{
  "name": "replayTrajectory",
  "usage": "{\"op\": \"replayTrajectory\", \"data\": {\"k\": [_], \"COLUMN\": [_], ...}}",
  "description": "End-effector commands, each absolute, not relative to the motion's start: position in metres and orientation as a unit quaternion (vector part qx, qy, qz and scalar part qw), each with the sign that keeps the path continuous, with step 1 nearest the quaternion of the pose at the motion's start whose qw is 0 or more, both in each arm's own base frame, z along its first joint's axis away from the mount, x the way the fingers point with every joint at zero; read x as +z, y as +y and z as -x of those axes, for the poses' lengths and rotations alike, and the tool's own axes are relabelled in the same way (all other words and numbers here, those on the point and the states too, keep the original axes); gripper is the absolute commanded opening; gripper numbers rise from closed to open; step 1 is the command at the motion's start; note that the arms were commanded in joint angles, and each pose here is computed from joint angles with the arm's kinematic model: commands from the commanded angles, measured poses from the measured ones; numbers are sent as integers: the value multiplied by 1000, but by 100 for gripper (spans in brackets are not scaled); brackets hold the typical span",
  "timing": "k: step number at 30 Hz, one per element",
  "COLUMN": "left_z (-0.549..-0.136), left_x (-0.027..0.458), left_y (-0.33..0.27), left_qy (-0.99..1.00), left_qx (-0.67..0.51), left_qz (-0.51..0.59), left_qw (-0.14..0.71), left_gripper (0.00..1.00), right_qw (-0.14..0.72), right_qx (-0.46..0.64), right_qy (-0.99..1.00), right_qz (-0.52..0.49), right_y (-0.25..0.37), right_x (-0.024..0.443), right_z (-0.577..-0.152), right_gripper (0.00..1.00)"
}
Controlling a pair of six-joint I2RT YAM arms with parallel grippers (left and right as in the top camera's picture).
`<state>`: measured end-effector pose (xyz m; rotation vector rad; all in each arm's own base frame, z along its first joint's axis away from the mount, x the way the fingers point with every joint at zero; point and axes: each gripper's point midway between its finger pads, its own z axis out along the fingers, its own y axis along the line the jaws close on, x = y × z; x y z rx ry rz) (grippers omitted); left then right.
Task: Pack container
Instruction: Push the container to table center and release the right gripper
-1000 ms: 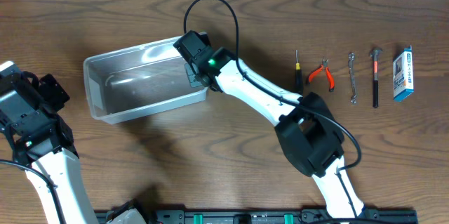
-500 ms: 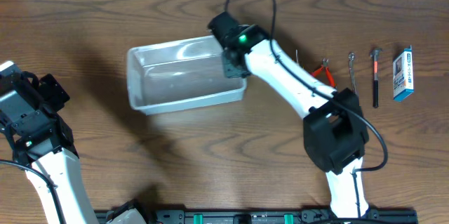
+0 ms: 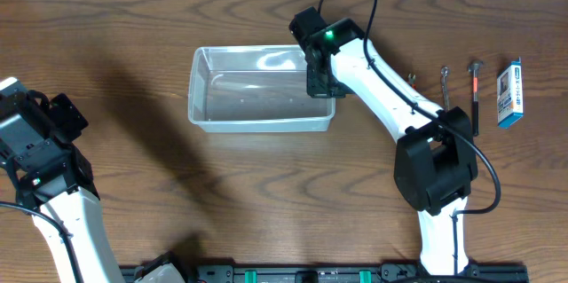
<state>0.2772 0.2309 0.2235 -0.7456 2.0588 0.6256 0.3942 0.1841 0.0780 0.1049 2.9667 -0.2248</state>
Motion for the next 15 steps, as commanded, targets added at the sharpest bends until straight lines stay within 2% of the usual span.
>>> {"op": "replayTrajectory", "data": {"k": [1, 11, 15], "left_z": [-277, -277, -277], "left_x": [230, 230, 230], "left_y": [235, 235, 235], "left_qy": [818, 818, 818], "left_qx": [258, 258, 258], "left_qz": [295, 295, 295], "left_qw": [420, 421, 421], "left_gripper": [98, 98, 98], "right_qw": [91, 66, 61], "right_qx": [-133, -153, -156], "right_qy": [985, 981, 981], "right_qz": [-59, -97, -94], "right_y": [148, 106, 105], "right_x": [81, 69, 63], "right_z": [-400, -400, -397], "right_gripper": [2, 2, 9]}}
